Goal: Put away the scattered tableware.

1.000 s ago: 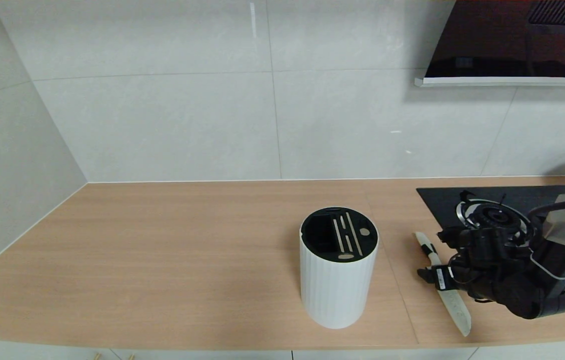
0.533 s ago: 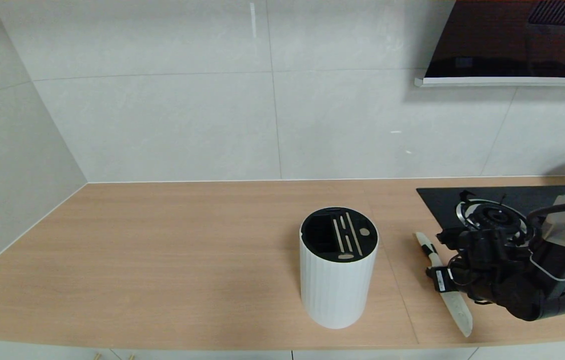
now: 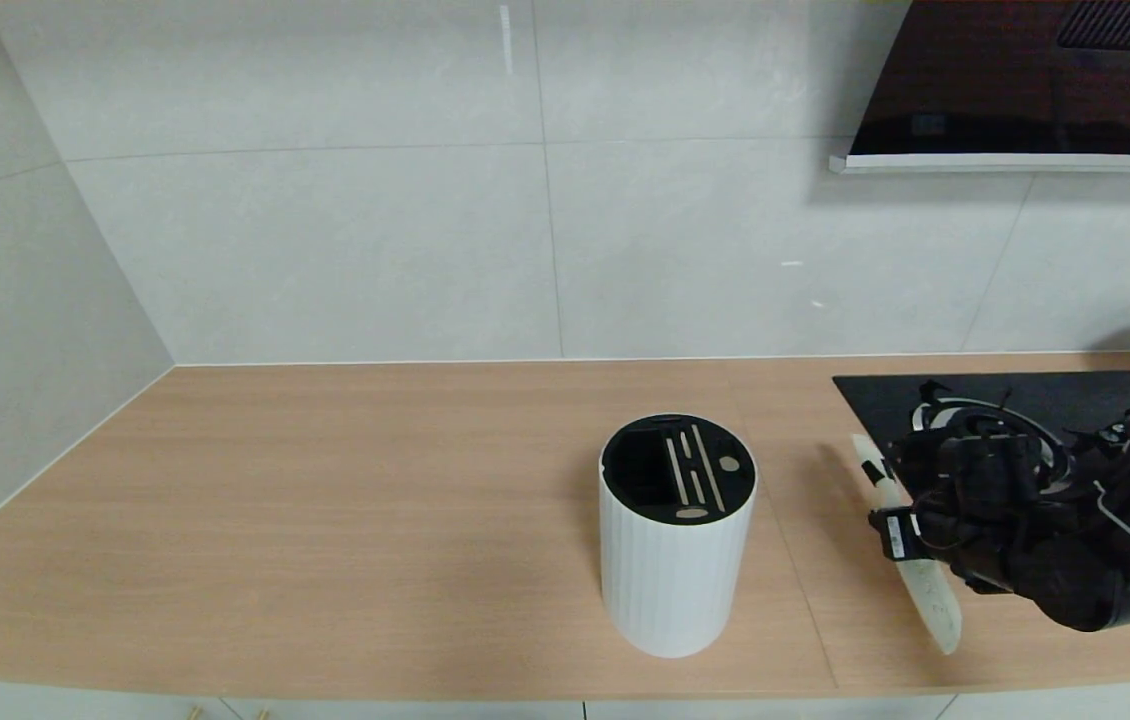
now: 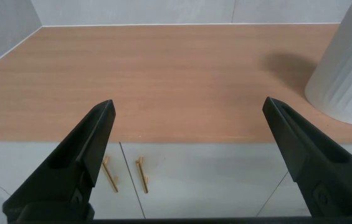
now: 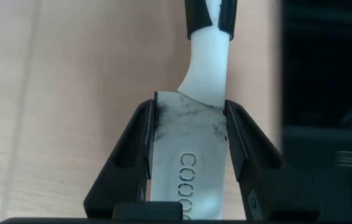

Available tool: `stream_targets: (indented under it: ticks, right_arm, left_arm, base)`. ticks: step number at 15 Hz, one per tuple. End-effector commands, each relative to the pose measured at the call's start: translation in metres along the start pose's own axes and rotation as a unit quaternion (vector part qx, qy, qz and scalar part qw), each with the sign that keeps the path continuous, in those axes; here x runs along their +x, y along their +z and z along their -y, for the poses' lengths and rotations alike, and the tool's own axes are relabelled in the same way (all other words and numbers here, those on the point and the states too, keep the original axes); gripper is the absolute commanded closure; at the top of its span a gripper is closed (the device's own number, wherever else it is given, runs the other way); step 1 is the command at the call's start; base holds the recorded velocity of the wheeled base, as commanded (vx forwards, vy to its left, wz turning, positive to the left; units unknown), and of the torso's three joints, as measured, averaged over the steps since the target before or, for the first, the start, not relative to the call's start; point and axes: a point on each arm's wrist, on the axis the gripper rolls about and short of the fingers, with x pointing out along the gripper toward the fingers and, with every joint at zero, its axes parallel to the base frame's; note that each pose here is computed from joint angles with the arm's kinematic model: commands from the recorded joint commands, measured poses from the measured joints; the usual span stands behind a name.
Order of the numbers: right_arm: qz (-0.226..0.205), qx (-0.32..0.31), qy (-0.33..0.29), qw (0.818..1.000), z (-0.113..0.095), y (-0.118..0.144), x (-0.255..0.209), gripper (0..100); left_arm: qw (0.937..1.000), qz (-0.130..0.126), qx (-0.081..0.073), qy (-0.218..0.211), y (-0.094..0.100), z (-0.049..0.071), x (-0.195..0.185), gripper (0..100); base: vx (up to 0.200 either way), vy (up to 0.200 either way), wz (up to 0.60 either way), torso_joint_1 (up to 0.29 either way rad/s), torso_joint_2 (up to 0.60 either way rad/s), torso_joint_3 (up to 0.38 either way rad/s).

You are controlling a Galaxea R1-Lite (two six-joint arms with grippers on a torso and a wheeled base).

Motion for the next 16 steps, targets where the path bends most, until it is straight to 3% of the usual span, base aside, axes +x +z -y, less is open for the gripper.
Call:
stream_targets:
  ticks: [1, 4, 8, 9, 11, 12, 13, 15, 16]
  right_arm:
    - [0.034, -0.001, 0.009, 0.999, -0.003, 0.016, -0.023, 100]
    - [0.046, -0.003, 0.013, 0.999, -0.006, 0.014, -0.028, 100]
    - [0.114, 0.003, 0.012, 0.993, -0.005, 0.022, -0.036, 100]
    - [0.129, 0.006, 0.011, 0.992, -0.004, 0.028, -0.042, 100]
    - [0.157, 0.010, 0.009, 0.987, -0.001, 0.040, -0.057, 100]
    - [0.163, 0.011, 0.008, 0.987, 0.000, 0.043, -0.061, 100]
    - [0.171, 0.012, 0.008, 0.985, 0.001, 0.044, -0.072, 100]
    - [0.185, 0.014, 0.007, 0.983, 0.003, 0.049, -0.079, 100]
    - [0.196, 0.015, 0.007, 0.980, 0.004, 0.054, -0.085, 100]
  left_arm:
    - [1.0000, 0.000, 0.000, 0.001, 0.000, 0.000, 0.000, 0]
    - [1.0000, 0.000, 0.004, 0.000, 0.000, 0.000, 0.000, 0]
    - [1.0000, 0.001, 0.002, 0.000, 0.000, 0.000, 0.000, 0]
    - [1.0000, 0.008, 0.001, 0.000, 0.004, 0.000, -0.001, 0]
    - [0.9990, 0.044, 0.001, -0.005, 0.035, 0.000, -0.010, 0]
    - [0.9992, 0.039, 0.002, -0.010, 0.041, 0.000, -0.010, 0]
    - [0.9994, 0.005, 0.010, -0.033, 0.066, 0.001, -0.004, 0]
    - [0.9976, -0.025, 0.016, -0.063, 0.095, 0.003, 0.011, 0]
    - [0.9948, -0.057, 0.027, -0.081, 0.119, 0.004, 0.034, 0]
  base:
    - [0.000, 0.000, 0.00, 0.000, 0.00, 0.000]
    - [0.000, 0.000, 0.00, 0.000, 0.00, 0.000]
    - [0.000, 0.000, 0.00, 0.000, 0.00, 0.000]
    - [0.000, 0.000, 0.00, 0.000, 0.00, 0.000]
    - [0.000, 0.000, 0.00, 0.000, 0.00, 0.000]
    - [0.000, 0.000, 0.00, 0.000, 0.00, 0.000]
    - [0.000, 0.000, 0.00, 0.000, 0.00, 0.000]
    - [0.000, 0.000, 0.00, 0.000, 0.00, 0.000]
    - [0.000, 0.000, 0.00, 0.000, 0.00, 0.000]
